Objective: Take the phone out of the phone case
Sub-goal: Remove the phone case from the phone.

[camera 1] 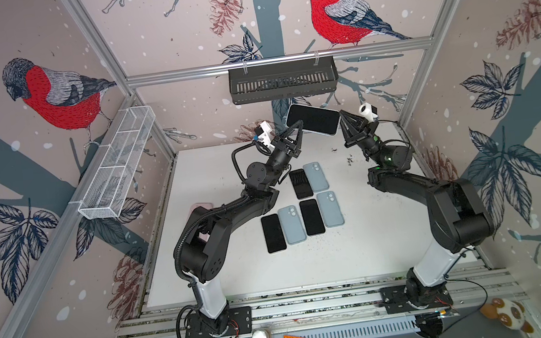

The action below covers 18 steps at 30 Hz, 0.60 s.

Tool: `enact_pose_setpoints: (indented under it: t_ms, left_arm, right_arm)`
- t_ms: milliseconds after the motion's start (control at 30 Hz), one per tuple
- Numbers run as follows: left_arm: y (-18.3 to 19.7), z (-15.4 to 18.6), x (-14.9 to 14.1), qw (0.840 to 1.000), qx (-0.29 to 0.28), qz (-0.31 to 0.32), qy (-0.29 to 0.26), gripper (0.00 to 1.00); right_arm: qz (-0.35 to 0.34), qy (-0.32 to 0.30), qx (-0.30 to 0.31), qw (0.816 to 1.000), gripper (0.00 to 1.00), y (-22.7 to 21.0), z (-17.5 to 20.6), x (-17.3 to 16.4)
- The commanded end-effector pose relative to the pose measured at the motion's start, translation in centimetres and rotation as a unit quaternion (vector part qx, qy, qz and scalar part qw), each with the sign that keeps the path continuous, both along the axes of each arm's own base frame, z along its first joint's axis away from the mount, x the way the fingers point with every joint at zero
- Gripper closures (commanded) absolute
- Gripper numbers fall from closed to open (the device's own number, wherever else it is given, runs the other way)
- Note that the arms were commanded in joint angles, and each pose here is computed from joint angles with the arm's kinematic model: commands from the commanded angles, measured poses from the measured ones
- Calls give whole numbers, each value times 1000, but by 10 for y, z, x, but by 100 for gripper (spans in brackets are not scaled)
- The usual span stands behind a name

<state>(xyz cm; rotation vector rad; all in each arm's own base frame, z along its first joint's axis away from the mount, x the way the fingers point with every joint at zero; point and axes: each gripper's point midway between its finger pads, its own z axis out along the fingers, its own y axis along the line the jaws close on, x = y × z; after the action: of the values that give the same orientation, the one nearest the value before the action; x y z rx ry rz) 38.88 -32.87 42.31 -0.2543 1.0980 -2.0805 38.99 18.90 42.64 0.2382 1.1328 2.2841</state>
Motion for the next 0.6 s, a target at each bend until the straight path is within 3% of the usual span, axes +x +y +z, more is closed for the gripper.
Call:
enact_pose_setpoints:
  t_ms: [0, 333, 433, 567]
  left_arm:
    - [25, 70, -87, 974, -96, -73, -190, 100]
    - [27, 80, -88, 971, -105, -73, -203, 100]
    - [27, 79, -87, 971, -106, -72, -200, 100]
    - [30, 82, -89, 971, -107, -69, -204, 100]
  right_arm:
    - [79, -21, 62, 995, 88, -6, 19, -34]
    - [92, -20, 69, 993, 77, -6, 26, -34]
    - [94, -20, 70, 993, 78, -6, 27, -35]
    - [93, -14, 72, 993, 87, -6, 24, -35]
